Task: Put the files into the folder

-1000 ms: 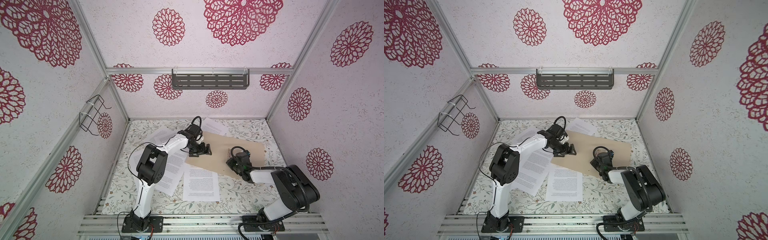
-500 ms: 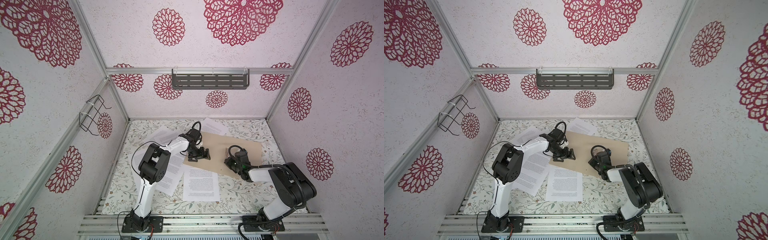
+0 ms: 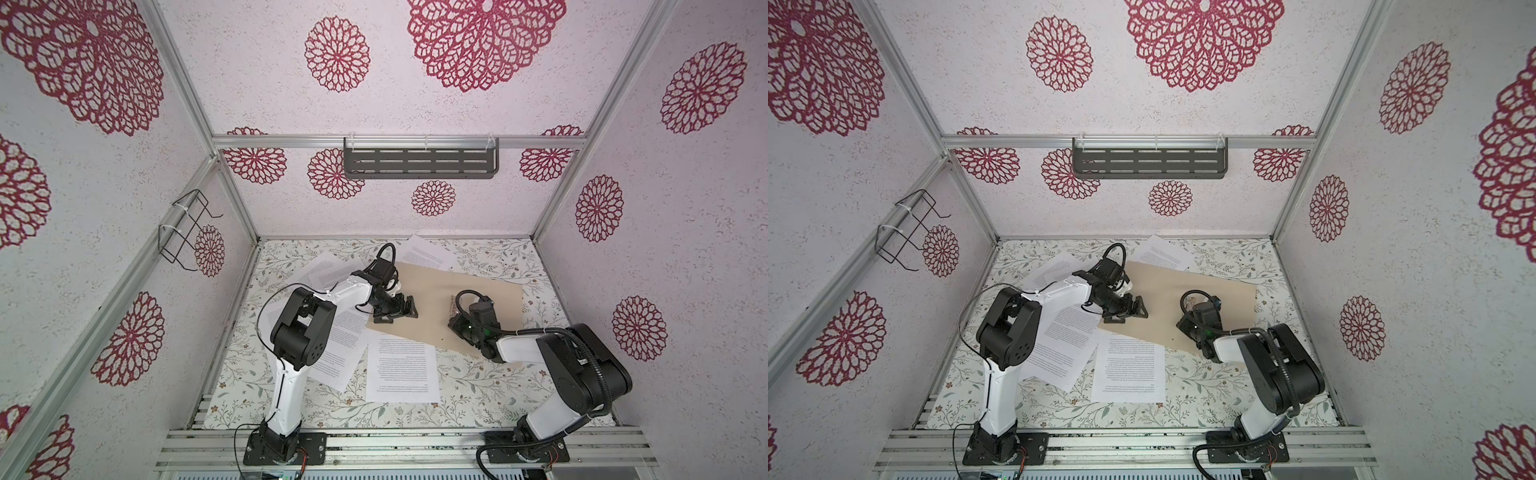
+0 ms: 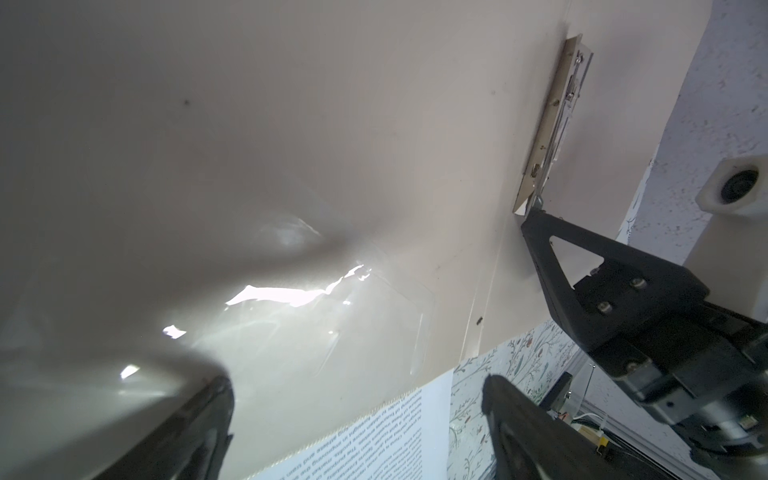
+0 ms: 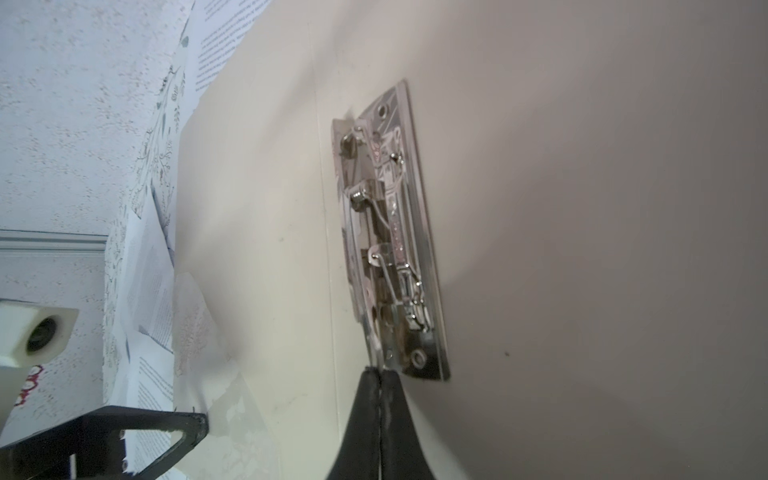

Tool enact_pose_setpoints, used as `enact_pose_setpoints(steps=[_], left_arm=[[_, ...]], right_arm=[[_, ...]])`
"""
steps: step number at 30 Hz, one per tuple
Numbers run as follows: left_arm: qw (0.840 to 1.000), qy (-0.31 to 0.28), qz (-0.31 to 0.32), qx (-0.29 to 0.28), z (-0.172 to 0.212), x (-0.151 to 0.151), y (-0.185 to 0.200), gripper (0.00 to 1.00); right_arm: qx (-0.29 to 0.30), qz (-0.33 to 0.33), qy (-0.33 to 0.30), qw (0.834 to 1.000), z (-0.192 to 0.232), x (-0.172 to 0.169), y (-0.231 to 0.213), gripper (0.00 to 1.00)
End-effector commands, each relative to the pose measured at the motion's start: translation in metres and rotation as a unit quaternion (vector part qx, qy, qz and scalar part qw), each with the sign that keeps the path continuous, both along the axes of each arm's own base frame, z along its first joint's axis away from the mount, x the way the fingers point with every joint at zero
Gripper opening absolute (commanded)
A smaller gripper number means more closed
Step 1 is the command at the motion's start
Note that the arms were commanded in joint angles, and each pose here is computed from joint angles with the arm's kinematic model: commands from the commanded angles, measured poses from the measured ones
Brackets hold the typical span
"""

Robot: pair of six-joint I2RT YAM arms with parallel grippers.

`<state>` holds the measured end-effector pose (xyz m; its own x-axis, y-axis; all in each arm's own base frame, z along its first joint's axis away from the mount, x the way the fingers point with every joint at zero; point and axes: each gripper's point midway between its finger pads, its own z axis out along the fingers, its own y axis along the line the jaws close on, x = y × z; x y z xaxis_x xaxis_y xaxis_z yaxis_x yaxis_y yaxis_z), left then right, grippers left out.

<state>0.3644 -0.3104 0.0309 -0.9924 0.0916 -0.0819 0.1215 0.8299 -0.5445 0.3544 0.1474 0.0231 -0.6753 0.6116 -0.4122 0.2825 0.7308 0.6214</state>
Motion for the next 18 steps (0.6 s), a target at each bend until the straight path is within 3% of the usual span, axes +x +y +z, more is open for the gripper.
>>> enact_pose_setpoints(steps=[1,4,8,13,18], left_arm=[[0.99,0.07,0.026,0.117,-0.066,-0.029,0.053,0.97],[0.989,0.075,0.031,0.124,-0.072,-0.034,0.058,0.97],[0.986,0.084,0.041,0.135,-0.079,-0.041,0.064,0.97],[0.985,0.083,0.053,0.145,-0.082,-0.042,0.069,0.97],[0.981,0.083,0.065,0.161,-0.086,-0.042,0.075,0.97]], right_arm=[[-0.11,-0.008,0.148,0.983,-0.072,-0.059,-0.04,0.0],[-0.152,-0.04,0.185,0.97,-0.088,-0.077,-0.063,0.0],[-0.157,-0.065,0.213,0.962,-0.109,-0.09,-0.074,0.0],[-0.133,-0.079,0.205,0.966,-0.107,-0.094,-0.076,0.0],[-0.102,-0.096,0.153,0.978,-0.082,-0.089,-0.073,0.0]])
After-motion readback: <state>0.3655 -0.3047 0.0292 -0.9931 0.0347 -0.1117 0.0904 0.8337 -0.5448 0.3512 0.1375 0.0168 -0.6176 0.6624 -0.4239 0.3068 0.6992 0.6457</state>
